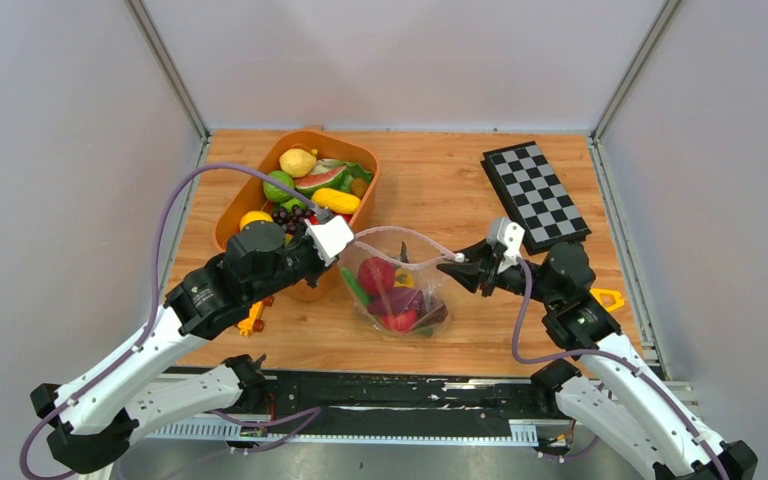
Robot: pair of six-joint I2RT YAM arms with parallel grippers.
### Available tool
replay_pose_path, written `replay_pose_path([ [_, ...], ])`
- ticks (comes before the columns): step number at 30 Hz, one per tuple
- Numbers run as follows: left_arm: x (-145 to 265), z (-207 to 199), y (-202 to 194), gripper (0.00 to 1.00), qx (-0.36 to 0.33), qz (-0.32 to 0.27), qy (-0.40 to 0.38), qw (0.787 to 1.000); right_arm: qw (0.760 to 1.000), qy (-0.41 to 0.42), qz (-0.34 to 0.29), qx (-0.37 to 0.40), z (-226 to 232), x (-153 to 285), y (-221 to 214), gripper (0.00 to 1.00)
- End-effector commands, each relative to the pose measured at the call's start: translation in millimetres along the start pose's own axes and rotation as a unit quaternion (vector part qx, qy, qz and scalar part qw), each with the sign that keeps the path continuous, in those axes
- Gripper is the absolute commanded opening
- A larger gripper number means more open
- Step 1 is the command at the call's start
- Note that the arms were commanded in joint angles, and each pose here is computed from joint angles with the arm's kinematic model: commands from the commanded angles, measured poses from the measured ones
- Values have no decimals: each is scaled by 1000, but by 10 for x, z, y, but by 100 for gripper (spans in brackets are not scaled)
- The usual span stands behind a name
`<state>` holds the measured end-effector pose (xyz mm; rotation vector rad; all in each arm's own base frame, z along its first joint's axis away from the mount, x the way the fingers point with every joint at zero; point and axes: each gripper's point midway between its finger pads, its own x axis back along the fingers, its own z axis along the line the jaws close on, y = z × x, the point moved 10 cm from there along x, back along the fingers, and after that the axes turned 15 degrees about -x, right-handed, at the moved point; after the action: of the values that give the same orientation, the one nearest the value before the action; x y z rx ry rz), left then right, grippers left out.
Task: Place the food in the zip-top bag and seal the zipper
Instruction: Zip the zipper food storage bag at the center of the board.
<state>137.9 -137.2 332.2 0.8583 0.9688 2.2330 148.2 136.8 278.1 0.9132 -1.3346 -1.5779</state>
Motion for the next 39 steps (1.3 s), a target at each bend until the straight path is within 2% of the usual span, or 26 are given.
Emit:
replay_pose_path([
  [1, 50, 70, 94, 0, 7, -31, 21, 999, 999, 16, -28, 10, 30, 19, 68, 27],
  [5, 54, 73, 90, 0, 9, -29, 24, 999, 1000, 15, -26, 7, 25, 54, 11, 35],
  [8, 52, 74, 90, 0, 10, -29, 23, 999, 999, 18, -26, 1, 23, 65, -39, 36],
  [19, 41, 64, 79, 0, 10, -26, 21, 999, 997, 16, -71, 5, 12, 102, -35, 20],
  [23, 44, 56, 69, 0, 12, -25, 21, 999, 997, 17, -73, 8, 12, 123, -46, 8],
  [27, 39, 52, 69, 0, 12, -25, 18, 999, 997, 28, -69, 11, 16, 121, -61, 0],
  [31, 26, 58, 60, 0, 14, -18, 22, 999, 997, 34, -64, 12, 13, 108, -61, 0],
  [34, 21, 82, 84, 15, 20, -17, 29, 999, 997, 40, -59, 12, 5, 92, -55, 0],
  [36, 29, 113, 119, 38, 27, -18, 39, 999, 997, 41, -57, 11, -4, 80, -50, 0],
  [38, 59, 161, 174, 66, 34, -24, 53, 998, 998, 45, -53, 11, -7, 69, -43, 0],
  [39, 78, 185, 212, 72, 36, -31, 57, 997, 998, 47, -50, 10, -5, 65, -35, 0],
])
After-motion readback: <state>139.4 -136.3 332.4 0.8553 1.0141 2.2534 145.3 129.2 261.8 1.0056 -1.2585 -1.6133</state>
